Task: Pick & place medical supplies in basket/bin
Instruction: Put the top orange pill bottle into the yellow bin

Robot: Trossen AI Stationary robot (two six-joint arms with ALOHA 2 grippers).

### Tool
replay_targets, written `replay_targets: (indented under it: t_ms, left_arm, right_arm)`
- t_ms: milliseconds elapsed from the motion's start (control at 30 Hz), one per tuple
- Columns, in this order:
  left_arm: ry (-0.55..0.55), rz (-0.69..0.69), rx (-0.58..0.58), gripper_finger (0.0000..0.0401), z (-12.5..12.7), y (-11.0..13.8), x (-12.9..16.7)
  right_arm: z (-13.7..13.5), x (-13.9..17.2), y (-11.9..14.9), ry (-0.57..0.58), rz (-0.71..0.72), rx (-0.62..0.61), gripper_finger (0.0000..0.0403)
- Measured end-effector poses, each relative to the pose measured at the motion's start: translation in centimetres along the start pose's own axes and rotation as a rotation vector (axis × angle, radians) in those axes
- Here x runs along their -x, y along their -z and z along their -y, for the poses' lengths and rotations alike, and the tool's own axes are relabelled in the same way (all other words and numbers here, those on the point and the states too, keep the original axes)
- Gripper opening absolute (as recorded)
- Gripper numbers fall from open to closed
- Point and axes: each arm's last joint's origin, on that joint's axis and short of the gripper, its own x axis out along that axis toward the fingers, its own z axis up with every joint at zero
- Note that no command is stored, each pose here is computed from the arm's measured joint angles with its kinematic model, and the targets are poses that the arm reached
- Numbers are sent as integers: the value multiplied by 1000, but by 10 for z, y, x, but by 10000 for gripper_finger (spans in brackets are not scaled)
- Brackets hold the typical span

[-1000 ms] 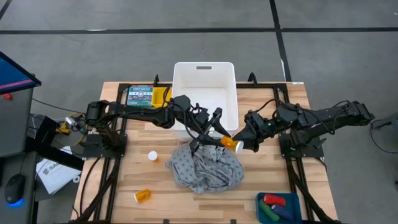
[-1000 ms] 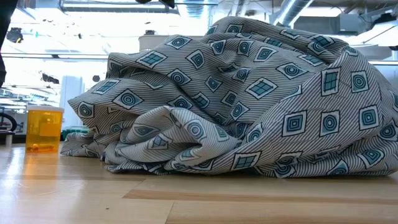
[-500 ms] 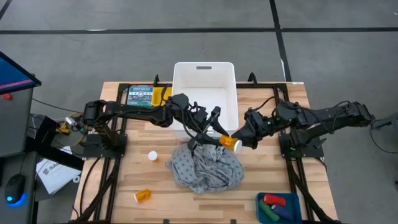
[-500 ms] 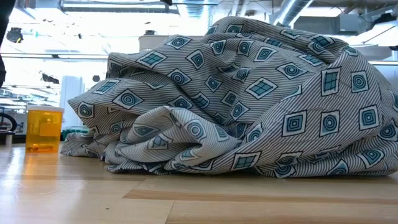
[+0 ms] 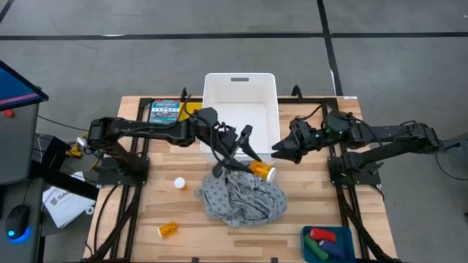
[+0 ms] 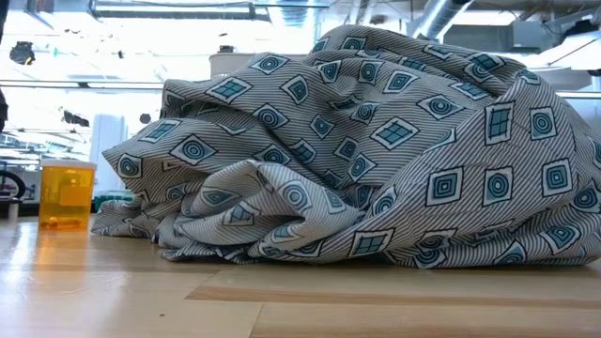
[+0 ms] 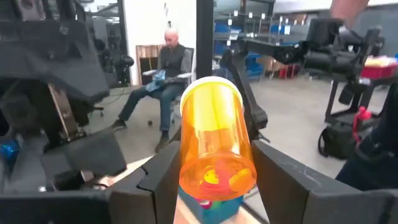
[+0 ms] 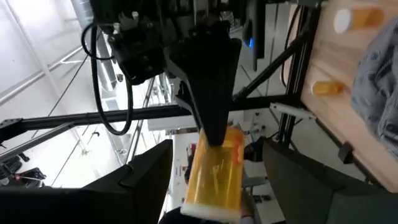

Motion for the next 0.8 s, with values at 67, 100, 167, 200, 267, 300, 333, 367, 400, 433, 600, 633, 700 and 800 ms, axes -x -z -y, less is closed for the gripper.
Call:
replay_targets:
  t_ms: [67, 100, 167, 200, 267, 300, 333, 367, 400, 433, 600, 633, 700, 800]
  left_arm:
    - [-3, -45, -1, 170, 3, -3, 7]
    - [-6, -56, -12, 170, 4, -5, 10]
    - [-17, -100, -12, 170, 8, -9, 19]
    - [-28, -117, -20, 170, 9, -11, 23]
    - [-51, -162, -16, 170, 11, -15, 33]
    - [-66, -187, -6, 170, 12, -16, 38]
    - [-78, -206, -5, 170, 13, -17, 43]
    - [-94, -219, -7, 170, 14, -18, 48]
    - [-111, -223, -9, 170, 16, -19, 53]
    - [-126, -224, -9, 170, 18, -19, 60]
    - [-233, -226, 20, 170, 27, -18, 92]
    - [-264, -222, 25, 170, 29, -19, 99]
    - [-337, -216, 27, 170, 34, -20, 113]
    - [-472, -206, 37, 170, 41, -21, 132]
  right_arm:
    - [-1, 3, -2, -1, 14, 13, 245]
    - [-1, 4, -4, -3, 21, 23, 245]
    - [-1, 6, -5, 5, 30, 30, 245]
    - [-2, 7, -6, -1, 34, 35, 245]
    - [-2, 7, -8, -5, 42, 45, 245]
    - [-2, 7, -8, -4, 44, 52, 245]
    - [-2, 7, -9, -3, 47, 58, 245]
    - [-2, 7, -9, -3, 47, 66, 245]
    - [-2, 7, -9, -3, 48, 75, 245]
    - [-2, 7, -9, -3, 48, 81, 245]
    - [-2, 8, -11, -3, 60, 98, 245]
    - [-2, 8, -12, -3, 64, 102, 245]
    - [-3, 9, -13, -3, 71, 107, 245]
    - [-3, 9, -15, -4, 81, 118, 245]
